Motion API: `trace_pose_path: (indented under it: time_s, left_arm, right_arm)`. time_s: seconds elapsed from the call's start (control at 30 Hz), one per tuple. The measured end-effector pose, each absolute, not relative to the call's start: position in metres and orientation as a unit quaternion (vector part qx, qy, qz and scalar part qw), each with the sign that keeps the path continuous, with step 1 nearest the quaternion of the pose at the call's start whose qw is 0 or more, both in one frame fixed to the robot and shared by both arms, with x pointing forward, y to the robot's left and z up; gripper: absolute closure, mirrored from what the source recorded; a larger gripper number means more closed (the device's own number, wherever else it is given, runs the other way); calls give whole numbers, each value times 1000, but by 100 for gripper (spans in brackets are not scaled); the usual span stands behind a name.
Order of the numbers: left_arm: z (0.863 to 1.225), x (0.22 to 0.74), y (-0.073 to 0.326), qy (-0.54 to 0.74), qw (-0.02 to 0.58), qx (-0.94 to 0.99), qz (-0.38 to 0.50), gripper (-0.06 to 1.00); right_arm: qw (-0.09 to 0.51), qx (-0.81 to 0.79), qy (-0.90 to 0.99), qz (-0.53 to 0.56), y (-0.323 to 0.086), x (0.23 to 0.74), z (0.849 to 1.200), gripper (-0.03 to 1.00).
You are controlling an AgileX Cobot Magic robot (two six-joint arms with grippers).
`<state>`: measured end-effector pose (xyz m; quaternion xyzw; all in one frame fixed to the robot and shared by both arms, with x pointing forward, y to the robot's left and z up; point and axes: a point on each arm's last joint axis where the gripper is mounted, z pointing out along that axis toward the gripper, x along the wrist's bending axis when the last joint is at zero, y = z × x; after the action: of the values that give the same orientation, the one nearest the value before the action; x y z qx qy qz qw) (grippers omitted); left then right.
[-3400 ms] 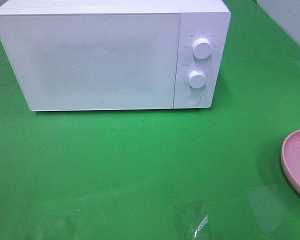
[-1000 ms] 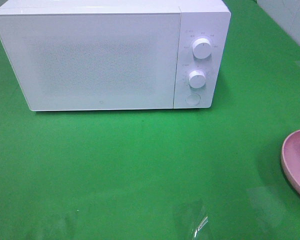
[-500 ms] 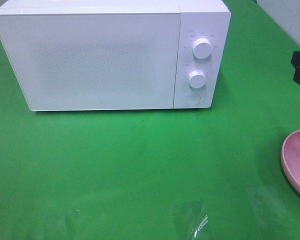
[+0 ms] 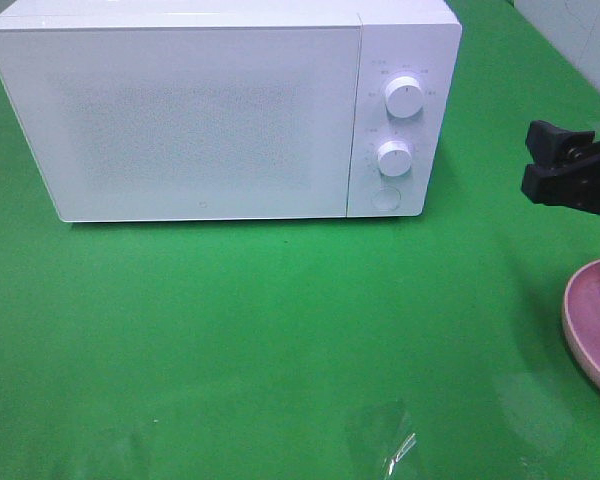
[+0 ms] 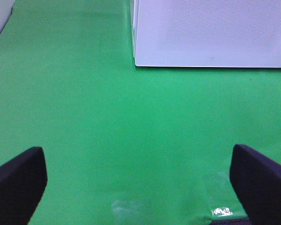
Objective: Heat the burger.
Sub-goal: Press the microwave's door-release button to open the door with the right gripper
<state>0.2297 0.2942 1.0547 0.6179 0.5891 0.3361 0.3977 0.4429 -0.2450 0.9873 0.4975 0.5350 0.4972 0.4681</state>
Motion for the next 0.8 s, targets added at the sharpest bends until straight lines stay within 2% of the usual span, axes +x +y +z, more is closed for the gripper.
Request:
trace_pose_path:
  time_s: [0.33, 0.8]
  left_arm:
    - [1055, 230, 294, 589, 398, 618, 336, -3]
    - [1055, 230, 294, 589, 398, 618, 336, -3]
  right_arm:
    - [478, 500, 528, 492, -216, 439, 972, 21]
    - [452, 506, 553, 483, -165, 451, 949, 21]
